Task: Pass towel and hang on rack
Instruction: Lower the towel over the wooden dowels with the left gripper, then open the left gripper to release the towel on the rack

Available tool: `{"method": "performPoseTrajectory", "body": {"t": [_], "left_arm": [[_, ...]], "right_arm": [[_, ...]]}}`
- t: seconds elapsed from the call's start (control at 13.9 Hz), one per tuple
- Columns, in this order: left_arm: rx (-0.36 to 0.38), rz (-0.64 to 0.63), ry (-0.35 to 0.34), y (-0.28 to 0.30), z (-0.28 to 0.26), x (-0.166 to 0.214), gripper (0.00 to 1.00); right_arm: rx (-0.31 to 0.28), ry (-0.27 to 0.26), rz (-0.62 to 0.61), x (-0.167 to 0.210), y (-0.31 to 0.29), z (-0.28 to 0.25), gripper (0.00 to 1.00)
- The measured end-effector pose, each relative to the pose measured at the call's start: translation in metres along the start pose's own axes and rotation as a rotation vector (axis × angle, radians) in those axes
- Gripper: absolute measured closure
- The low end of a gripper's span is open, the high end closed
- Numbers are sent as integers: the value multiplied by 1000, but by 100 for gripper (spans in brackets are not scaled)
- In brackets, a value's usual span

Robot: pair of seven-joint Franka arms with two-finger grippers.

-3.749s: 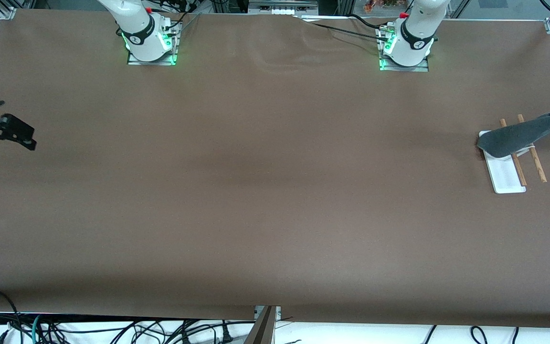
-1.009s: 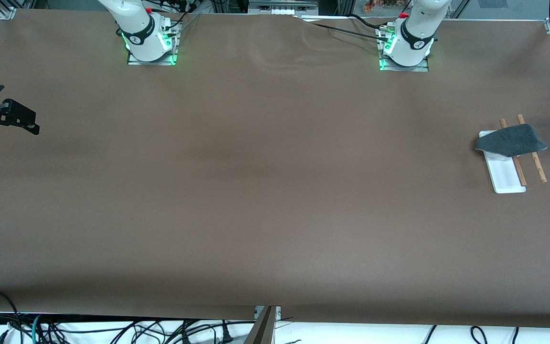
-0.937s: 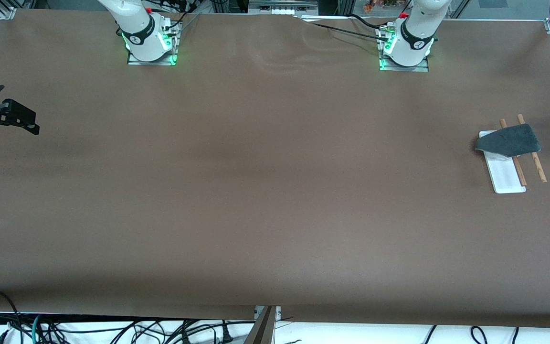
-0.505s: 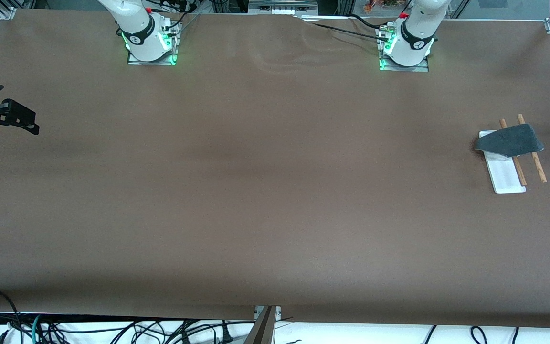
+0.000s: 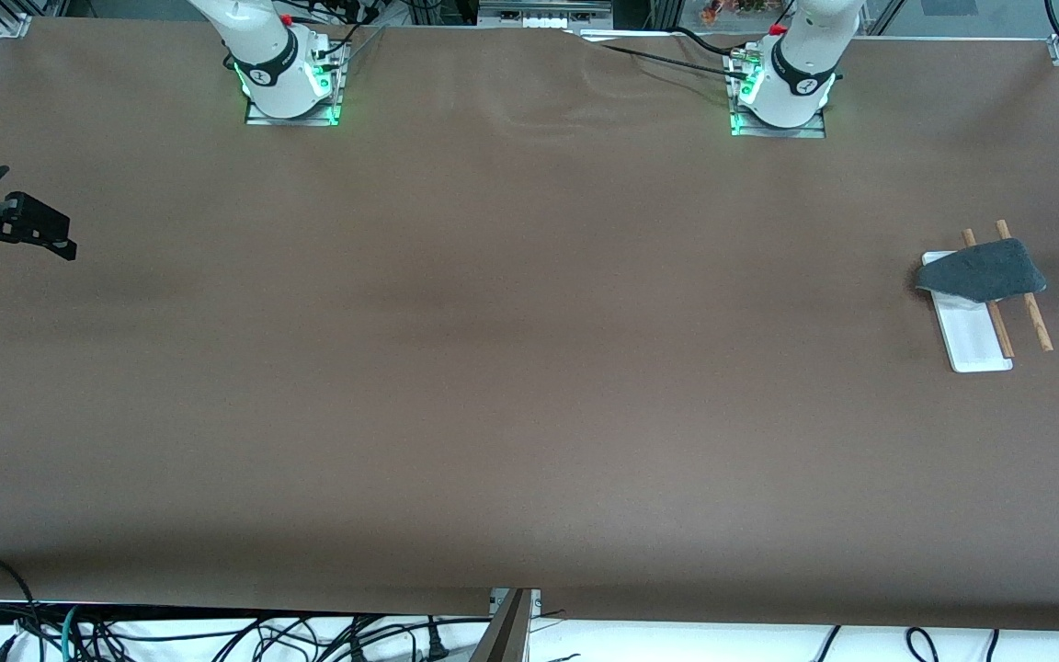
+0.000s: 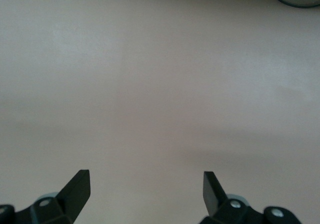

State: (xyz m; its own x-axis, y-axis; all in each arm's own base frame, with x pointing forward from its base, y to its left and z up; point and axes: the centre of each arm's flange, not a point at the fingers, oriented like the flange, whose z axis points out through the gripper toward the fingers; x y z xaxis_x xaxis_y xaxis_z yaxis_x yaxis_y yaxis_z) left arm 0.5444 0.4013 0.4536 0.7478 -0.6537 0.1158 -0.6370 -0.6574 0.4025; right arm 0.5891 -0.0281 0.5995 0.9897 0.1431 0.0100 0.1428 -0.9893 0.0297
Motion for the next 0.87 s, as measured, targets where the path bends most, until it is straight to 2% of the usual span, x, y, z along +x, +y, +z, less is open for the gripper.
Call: {"method": "performPoseTrajectory", "body": {"t": [0.22, 0.5, 0.87], "left_arm": [[25, -29, -29, 28, -12, 54, 0], [51, -95, -57, 70, -15, 105, 0], [136, -262, -78, 140, -22, 147, 0]], "right_arm": [[0, -1, -1, 0, 0, 1, 0], [0, -1, -1, 0, 0, 1, 0], [0, -1, -1, 1, 0, 1, 0]]}}
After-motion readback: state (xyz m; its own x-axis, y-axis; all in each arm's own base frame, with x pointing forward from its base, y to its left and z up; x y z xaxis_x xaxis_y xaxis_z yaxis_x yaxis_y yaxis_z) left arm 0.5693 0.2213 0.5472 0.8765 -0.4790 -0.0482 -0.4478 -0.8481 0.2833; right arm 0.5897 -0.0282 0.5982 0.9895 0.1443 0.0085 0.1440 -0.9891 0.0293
